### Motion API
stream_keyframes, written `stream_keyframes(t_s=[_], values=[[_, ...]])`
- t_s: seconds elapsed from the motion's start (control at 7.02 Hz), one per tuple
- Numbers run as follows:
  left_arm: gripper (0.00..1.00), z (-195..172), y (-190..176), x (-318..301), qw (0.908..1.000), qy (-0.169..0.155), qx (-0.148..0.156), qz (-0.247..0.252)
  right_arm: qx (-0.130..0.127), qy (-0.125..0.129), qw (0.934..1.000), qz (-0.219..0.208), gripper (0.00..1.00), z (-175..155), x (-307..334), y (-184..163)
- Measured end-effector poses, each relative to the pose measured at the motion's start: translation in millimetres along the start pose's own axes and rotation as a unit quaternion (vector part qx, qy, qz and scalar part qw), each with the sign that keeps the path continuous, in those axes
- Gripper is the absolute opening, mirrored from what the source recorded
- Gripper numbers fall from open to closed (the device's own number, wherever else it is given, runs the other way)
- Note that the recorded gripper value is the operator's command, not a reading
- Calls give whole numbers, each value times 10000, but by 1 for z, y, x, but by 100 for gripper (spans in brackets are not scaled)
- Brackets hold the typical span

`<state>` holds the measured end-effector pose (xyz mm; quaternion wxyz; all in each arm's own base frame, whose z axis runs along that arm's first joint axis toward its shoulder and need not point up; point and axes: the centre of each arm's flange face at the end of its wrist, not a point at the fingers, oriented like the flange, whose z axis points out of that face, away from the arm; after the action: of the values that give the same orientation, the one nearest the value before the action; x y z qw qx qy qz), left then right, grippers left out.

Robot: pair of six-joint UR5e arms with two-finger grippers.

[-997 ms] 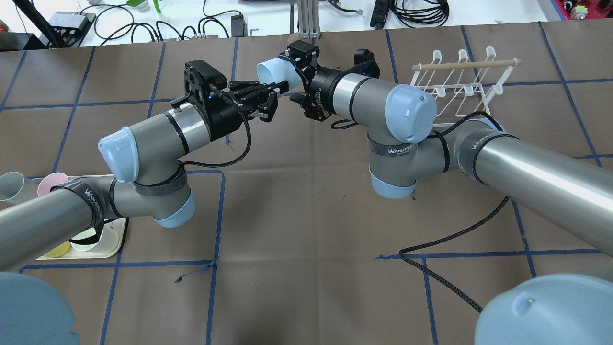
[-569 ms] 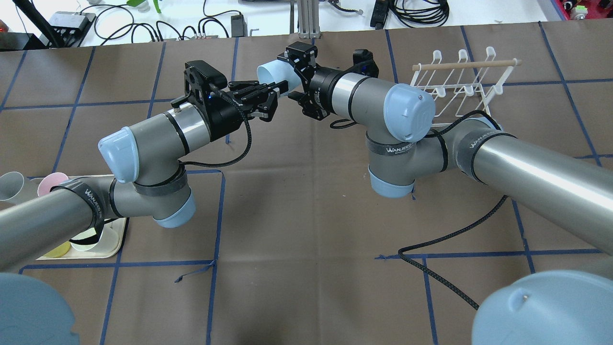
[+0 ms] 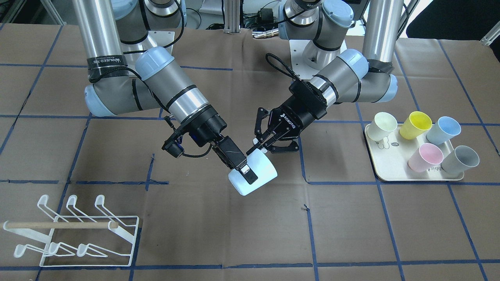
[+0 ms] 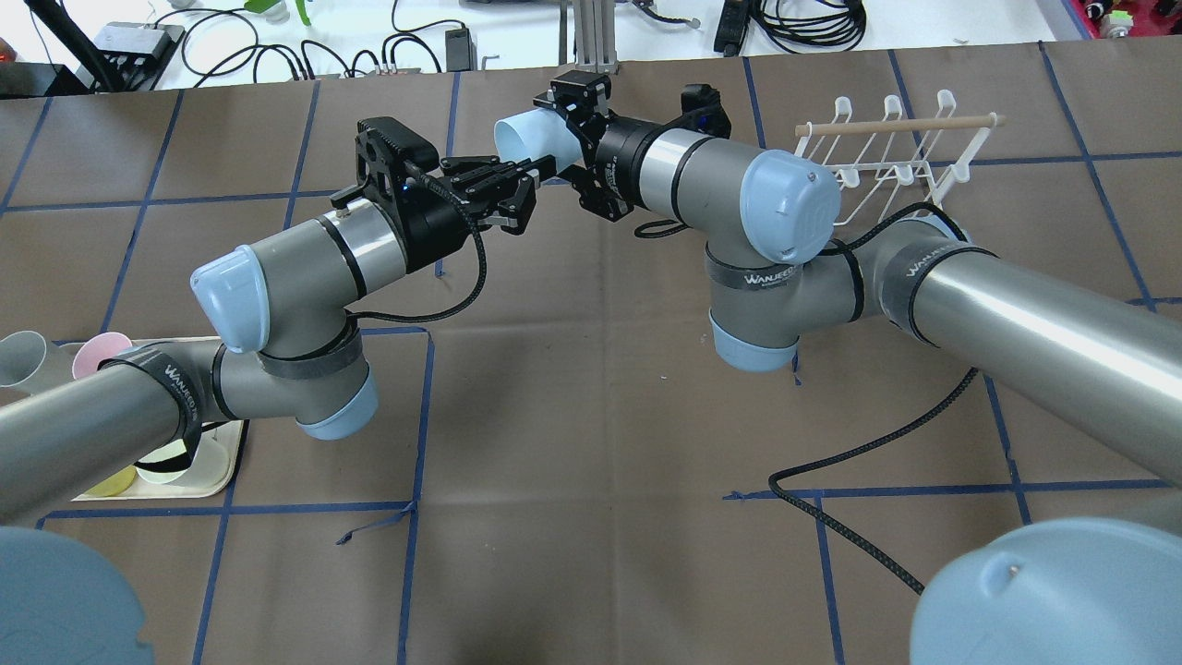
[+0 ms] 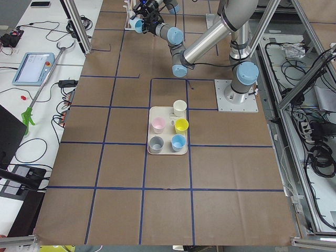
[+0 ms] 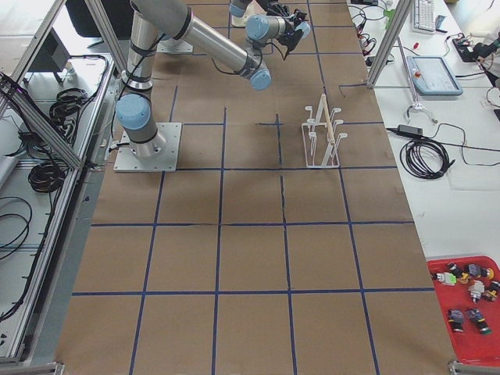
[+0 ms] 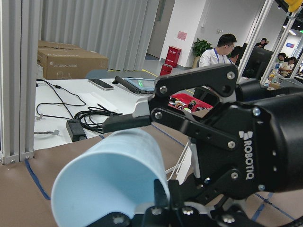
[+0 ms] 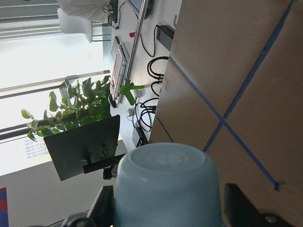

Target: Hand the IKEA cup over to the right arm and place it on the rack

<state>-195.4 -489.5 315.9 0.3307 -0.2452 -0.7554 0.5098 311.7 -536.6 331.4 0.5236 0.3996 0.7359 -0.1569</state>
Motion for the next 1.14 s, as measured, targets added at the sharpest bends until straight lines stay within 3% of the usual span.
stream_keyframes(t_s=[0.14, 0.43, 0.57, 0.71, 0.85, 1.14], values=[[25, 0, -1, 0, 10000, -12, 6, 9, -11, -12, 10000, 26, 62, 0, -1, 0], [25, -1, -2, -1, 9999, -106, 14, 25, -52, -14, 10000, 41, 54, 0, -1, 1], [44, -1, -2, -2, 9999, -126, 15, 29, -61, -15, 10000, 42, 54, 0, -2, 1], [74, 0, -3, -2, 9999, -138, 23, 39, -63, -15, 10000, 42, 53, 0, -1, 1], [83, 0, -4, -3, 9999, -146, 31, 48, -63, -14, 10000, 42, 53, 0, -1, 1], [91, -4, -9, -3, 9998, -164, 70, 79, -66, -14, 10000, 42, 53, 1, -1, 1]])
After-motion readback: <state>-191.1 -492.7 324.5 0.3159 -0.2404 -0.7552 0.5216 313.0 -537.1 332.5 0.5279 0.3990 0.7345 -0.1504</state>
